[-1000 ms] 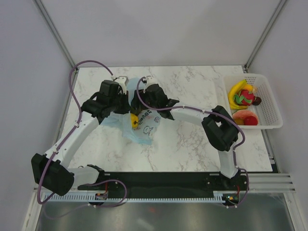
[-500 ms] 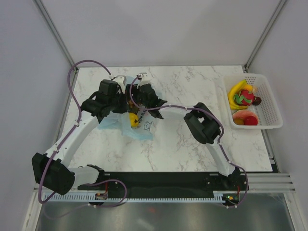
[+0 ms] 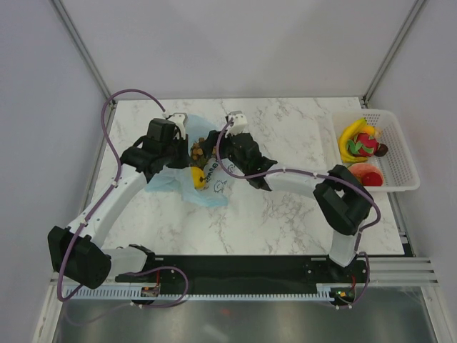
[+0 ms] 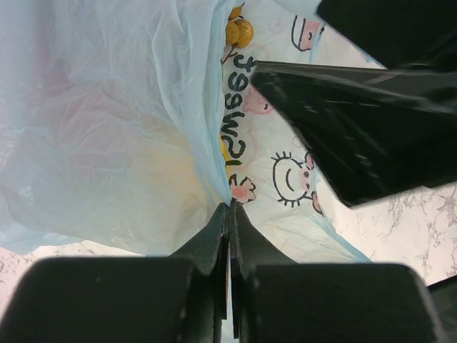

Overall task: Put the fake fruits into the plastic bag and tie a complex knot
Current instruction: Place the fake fruit in the plastic bag, then pick up the fake fruit from the bin.

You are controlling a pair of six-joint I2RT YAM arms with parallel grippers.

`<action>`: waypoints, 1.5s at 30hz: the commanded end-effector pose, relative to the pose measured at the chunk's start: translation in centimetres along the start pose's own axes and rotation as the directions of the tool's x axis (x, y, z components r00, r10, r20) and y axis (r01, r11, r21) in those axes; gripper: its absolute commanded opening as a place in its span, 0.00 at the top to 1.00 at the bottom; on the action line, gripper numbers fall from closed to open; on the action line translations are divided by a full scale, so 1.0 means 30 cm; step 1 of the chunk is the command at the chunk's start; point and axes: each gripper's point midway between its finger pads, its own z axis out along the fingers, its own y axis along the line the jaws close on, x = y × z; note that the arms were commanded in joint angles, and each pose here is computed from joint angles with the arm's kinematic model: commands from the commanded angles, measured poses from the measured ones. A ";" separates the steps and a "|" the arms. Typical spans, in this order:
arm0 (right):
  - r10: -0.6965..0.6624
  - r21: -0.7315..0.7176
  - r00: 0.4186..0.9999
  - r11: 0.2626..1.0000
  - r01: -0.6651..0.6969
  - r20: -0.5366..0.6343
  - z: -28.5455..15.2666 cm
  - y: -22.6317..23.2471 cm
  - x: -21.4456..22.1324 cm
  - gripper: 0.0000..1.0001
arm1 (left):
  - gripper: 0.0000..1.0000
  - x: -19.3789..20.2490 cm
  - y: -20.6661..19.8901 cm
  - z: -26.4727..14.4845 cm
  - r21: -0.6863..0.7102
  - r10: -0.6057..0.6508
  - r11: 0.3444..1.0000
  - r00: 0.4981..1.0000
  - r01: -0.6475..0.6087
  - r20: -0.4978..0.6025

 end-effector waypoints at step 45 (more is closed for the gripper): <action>-0.217 0.176 0.933 0.945 0.274 -0.287 -0.313 -0.530 -0.101 1.00 | 0.98 -0.101 -0.173 -0.010 0.116 0.105 0.988 0.994 -0.105 0.005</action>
